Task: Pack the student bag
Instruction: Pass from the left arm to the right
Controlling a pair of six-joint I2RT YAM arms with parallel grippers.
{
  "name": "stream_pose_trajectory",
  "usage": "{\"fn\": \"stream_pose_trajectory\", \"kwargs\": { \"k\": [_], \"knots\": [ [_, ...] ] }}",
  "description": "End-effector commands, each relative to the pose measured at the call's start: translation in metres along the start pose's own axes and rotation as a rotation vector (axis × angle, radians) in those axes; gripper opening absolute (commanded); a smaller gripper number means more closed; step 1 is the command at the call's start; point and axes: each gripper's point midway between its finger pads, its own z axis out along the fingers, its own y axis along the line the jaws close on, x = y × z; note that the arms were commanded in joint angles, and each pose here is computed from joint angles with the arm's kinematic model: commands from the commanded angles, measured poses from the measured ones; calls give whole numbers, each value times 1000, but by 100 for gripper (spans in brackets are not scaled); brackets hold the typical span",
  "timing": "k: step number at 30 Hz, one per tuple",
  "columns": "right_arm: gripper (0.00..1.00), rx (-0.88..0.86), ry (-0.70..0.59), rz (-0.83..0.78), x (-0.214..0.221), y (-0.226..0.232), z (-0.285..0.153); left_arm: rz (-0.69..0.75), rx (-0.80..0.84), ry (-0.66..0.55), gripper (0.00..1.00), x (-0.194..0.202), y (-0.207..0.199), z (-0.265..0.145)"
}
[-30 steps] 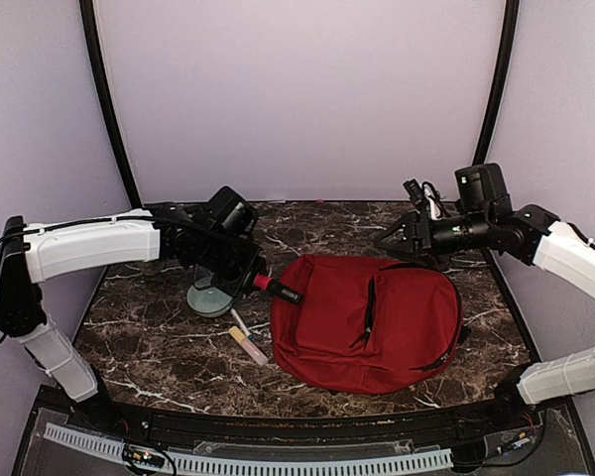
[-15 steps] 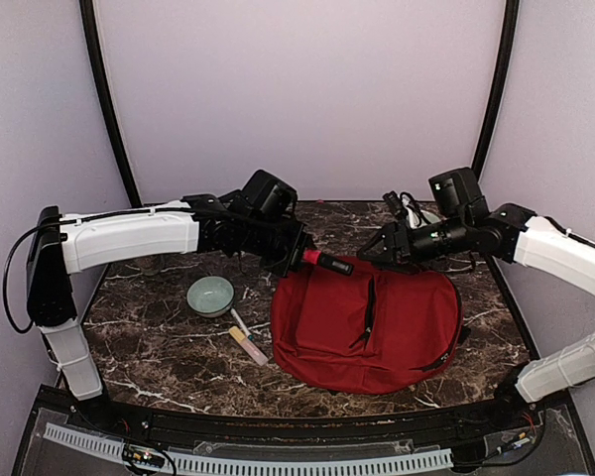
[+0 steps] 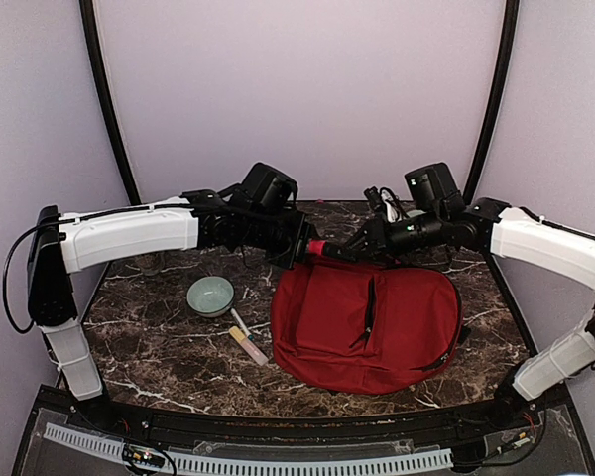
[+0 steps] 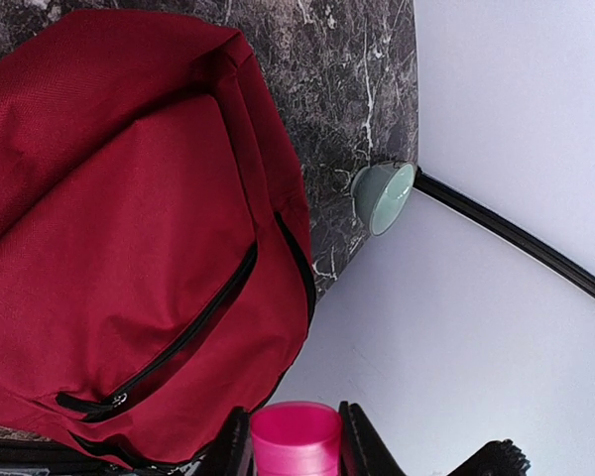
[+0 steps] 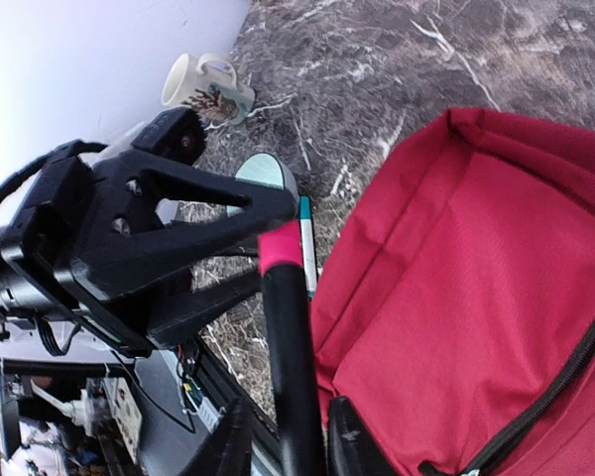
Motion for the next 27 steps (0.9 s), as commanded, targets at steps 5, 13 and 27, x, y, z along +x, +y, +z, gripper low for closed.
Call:
{"fn": "stream_pose_trajectory", "kwargs": {
  "k": [5, 13, 27],
  "knots": [
    [0, -46, -65, -63, -25, 28, 1, -17, 49, 8, 0, 6, -16, -15],
    [0, 69, -109, -46, -29, 14, -12, 40, 56, 40, 50, 7, -13, -10],
    [0, 395, -225, 183, 6, -84, -98, 801, -298, 201, 59, 15, 40, 49]
  ]
}}
